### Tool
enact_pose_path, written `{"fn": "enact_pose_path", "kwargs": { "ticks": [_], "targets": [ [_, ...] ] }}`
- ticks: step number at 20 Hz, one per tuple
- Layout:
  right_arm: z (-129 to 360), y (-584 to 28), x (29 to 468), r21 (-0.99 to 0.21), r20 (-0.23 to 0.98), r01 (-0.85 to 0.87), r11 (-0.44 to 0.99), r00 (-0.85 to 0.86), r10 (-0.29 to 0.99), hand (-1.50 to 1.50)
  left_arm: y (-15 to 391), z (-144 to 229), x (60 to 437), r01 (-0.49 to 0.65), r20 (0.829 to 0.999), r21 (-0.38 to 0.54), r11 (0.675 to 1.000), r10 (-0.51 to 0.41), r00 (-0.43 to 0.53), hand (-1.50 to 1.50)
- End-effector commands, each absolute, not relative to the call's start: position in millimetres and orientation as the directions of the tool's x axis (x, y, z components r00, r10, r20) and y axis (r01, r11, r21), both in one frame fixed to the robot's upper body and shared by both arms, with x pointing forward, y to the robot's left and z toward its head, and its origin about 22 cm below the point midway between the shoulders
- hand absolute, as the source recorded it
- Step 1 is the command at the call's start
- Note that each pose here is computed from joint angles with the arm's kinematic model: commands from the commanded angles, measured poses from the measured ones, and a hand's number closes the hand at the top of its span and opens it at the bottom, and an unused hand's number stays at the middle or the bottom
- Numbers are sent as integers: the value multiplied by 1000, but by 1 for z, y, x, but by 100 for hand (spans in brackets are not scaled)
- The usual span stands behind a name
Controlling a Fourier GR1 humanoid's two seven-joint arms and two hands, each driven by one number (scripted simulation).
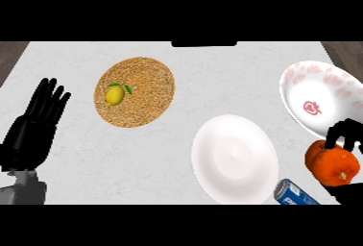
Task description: Pick the squash from the plate and place it in the bowl
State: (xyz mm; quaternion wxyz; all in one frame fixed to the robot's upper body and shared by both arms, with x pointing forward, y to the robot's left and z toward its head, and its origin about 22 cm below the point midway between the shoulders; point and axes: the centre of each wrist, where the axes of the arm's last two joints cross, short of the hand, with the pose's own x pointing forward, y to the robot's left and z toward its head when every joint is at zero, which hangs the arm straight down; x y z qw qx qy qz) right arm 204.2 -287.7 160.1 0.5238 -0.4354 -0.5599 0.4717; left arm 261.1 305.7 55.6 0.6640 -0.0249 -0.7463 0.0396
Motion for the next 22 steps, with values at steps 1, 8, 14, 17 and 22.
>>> {"fn": "enact_pose_path", "kwargs": {
  "ticks": [1,8,14,17,22],
  "targets": [
    [204,-306,184,-977,170,131,166,13,985,150,321,58,261,-7,987,-93,996,91,-131,0],
    [206,-355,215,-946,282,204,253,128,951,150,300,73,276,14,985,-107,994,108,-133,0],
    [196,-399,266,-923,338,247,296,151,929,150,288,56,271,25,987,-91,996,94,-128,0],
    [187,-398,296,-897,400,266,354,145,905,150,300,67,279,18,987,-94,995,96,-132,0],
    [190,-431,336,-875,445,275,398,136,885,150,289,68,281,40,988,-83,996,87,-130,0]
  ]
}}
